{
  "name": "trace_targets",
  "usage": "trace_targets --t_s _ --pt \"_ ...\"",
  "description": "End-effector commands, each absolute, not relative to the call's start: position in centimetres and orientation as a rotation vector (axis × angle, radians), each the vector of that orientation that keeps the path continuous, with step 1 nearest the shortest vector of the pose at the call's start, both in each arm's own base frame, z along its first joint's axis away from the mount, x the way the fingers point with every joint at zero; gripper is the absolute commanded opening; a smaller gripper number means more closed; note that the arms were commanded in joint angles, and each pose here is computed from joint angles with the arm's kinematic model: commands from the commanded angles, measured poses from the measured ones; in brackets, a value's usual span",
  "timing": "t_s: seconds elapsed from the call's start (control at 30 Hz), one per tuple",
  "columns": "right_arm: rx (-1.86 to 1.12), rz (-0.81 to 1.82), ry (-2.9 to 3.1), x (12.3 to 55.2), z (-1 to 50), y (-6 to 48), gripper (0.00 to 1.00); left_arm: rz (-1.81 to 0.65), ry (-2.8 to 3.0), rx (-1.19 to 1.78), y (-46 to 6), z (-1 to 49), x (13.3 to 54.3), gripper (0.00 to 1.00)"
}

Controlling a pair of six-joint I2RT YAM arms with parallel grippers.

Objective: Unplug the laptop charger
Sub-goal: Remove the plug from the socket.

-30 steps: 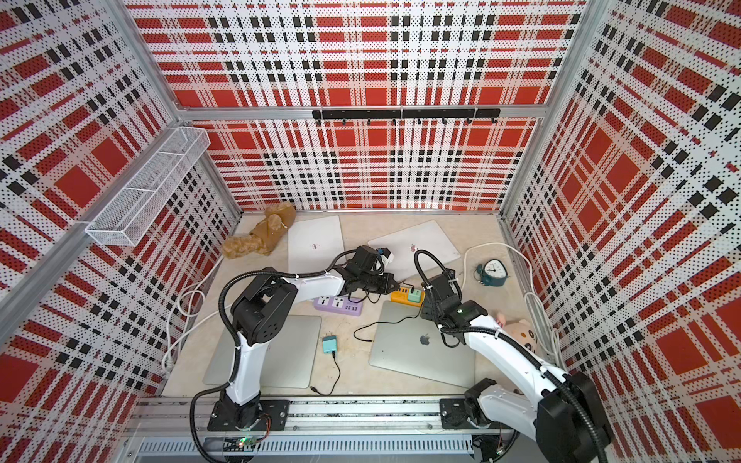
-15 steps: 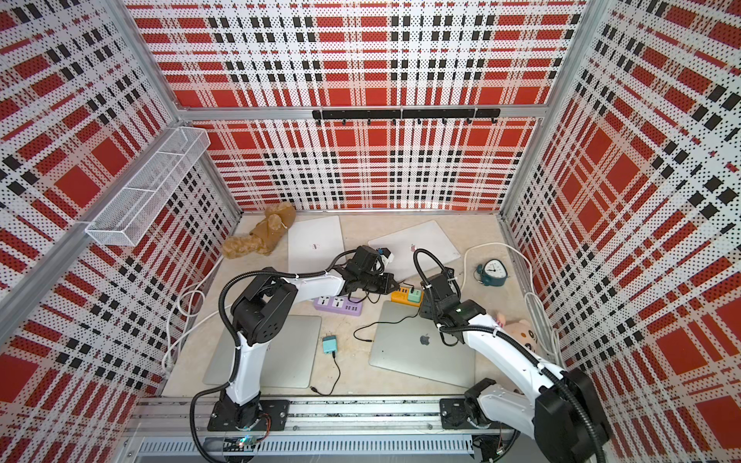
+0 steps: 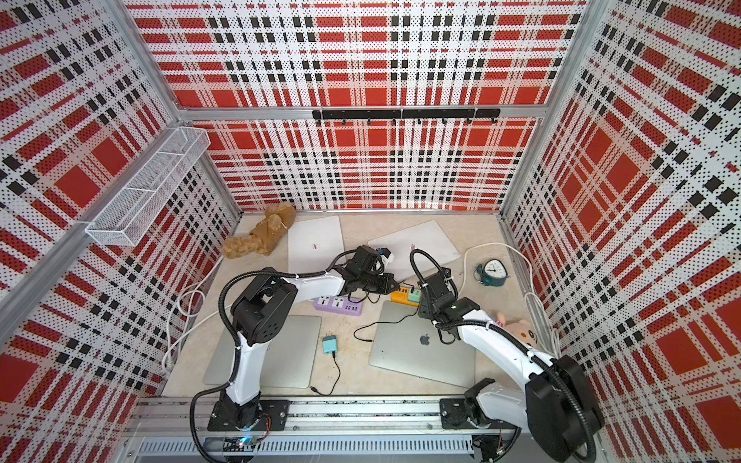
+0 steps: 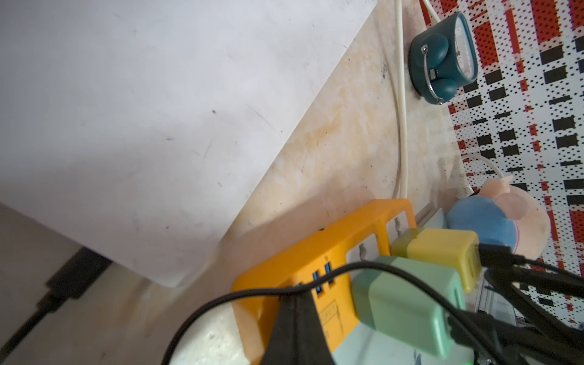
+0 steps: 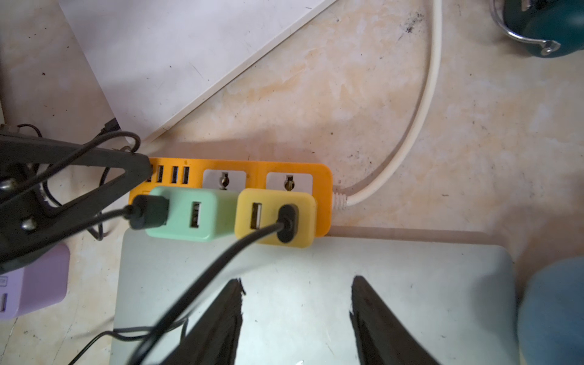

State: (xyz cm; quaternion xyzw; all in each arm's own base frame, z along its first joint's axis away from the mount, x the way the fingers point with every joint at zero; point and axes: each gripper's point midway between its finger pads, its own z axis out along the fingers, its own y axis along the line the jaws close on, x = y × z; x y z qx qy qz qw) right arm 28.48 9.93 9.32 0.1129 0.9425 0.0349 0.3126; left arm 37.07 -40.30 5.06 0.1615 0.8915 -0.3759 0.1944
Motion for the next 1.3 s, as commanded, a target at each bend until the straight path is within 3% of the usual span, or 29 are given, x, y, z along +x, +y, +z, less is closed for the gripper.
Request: trace_targets --t_s 0.0,0.9,1.27 --pt "0.298 0.096 2.43 30.1 10.5 10.1 0.58 -0.941 2.652 0.427 -38.0 1.3 35.7 0.0" --pt "0.296 0.021 2.446 32.7 8.8 10.2 0.6 -0.937 2.675 0.434 -37.8 0.6 35.2 0.0" --pt "0.296 0.035 2.464 33.3 7.9 10.7 0.55 -0.938 2.686 0.435 -37.9 0.2 34.8 0.0"
